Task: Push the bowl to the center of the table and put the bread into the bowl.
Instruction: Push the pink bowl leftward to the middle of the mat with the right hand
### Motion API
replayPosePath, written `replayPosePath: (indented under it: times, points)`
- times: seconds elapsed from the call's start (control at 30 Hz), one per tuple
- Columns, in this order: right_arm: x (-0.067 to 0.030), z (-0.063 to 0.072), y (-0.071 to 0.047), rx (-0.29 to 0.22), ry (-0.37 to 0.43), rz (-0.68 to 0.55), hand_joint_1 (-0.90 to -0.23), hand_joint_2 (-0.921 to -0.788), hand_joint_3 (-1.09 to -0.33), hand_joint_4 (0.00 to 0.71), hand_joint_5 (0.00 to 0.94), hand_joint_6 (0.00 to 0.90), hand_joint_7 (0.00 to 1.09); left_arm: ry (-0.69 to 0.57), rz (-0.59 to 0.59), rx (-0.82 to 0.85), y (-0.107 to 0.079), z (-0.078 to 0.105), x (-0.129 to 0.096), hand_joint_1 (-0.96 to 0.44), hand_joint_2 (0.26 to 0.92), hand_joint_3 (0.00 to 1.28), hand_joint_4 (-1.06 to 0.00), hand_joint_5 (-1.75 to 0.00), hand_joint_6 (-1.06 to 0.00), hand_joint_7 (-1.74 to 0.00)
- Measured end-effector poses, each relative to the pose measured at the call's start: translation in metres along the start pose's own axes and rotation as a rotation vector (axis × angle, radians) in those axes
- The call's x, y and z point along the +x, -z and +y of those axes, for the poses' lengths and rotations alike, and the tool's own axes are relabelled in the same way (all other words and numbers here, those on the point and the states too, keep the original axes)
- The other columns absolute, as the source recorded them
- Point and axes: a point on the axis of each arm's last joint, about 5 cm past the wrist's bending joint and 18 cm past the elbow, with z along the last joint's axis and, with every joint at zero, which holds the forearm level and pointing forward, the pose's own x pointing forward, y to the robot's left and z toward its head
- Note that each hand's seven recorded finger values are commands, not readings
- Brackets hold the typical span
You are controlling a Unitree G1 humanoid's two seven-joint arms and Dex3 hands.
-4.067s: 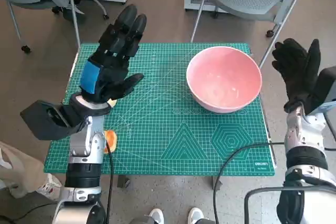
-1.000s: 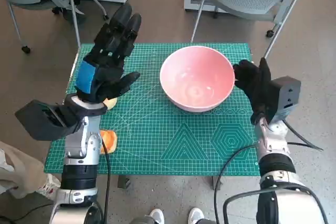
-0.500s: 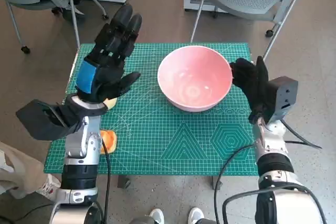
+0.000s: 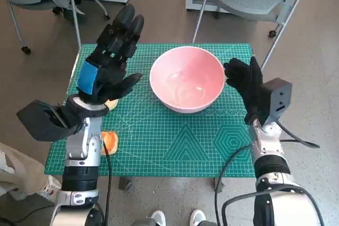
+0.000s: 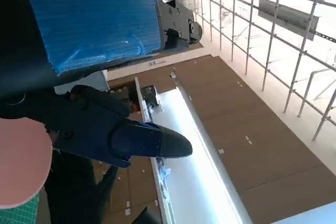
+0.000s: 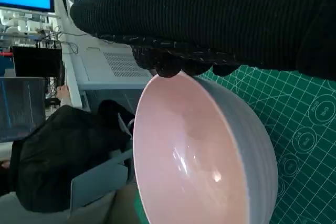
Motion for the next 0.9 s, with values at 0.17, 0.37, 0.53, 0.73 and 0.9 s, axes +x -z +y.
replayPosePath:
  times: [0.17, 0.37, 0.53, 0.73, 0.9]
  points:
    - [0.0003, 0.002, 0.0, -0.007, -0.012, 0.0, -0.648, -0.921, -0.912, 0.103, 0.004, 0.1, 0.09, 0.002, 0.005, -0.005, 0.001, 0.0, 0.0, -0.64, 0.921, 0.18, -0.05, 0.0, -0.2, -0.05]
    - [0.0008, 0.005, 0.0, -0.008, -0.024, -0.005, -0.653, -0.921, -0.913, 0.113, 0.008, 0.1, 0.09, 0.006, 0.008, -0.009, 0.002, 0.0, -0.001, -0.64, 0.921, 0.18, -0.05, 0.0, -0.2, -0.05]
    - [0.0014, 0.009, 0.001, -0.002, -0.04, -0.015, -0.664, -0.921, -0.904, 0.115, 0.007, 0.098, 0.09, 0.005, 0.011, -0.011, 0.003, 0.0, -0.001, -0.65, 0.921, 0.18, -0.05, 0.0, -0.2, -0.05]
    - [0.0015, 0.011, 0.001, 0.001, -0.058, -0.017, -0.66, -0.921, -0.9, 0.115, 0.006, 0.098, 0.09, 0.004, 0.012, -0.012, 0.003, 0.0, -0.001, -0.65, 0.921, 0.18, -0.05, 0.0, -0.2, -0.05]
    - [0.0016, 0.011, 0.001, 0.001, -0.062, -0.019, -0.658, -0.921, -0.899, 0.115, 0.005, 0.097, 0.09, 0.002, 0.017, -0.014, 0.004, 0.0, -0.001, -0.65, 0.921, 0.18, -0.05, 0.0, -0.2, -0.04]
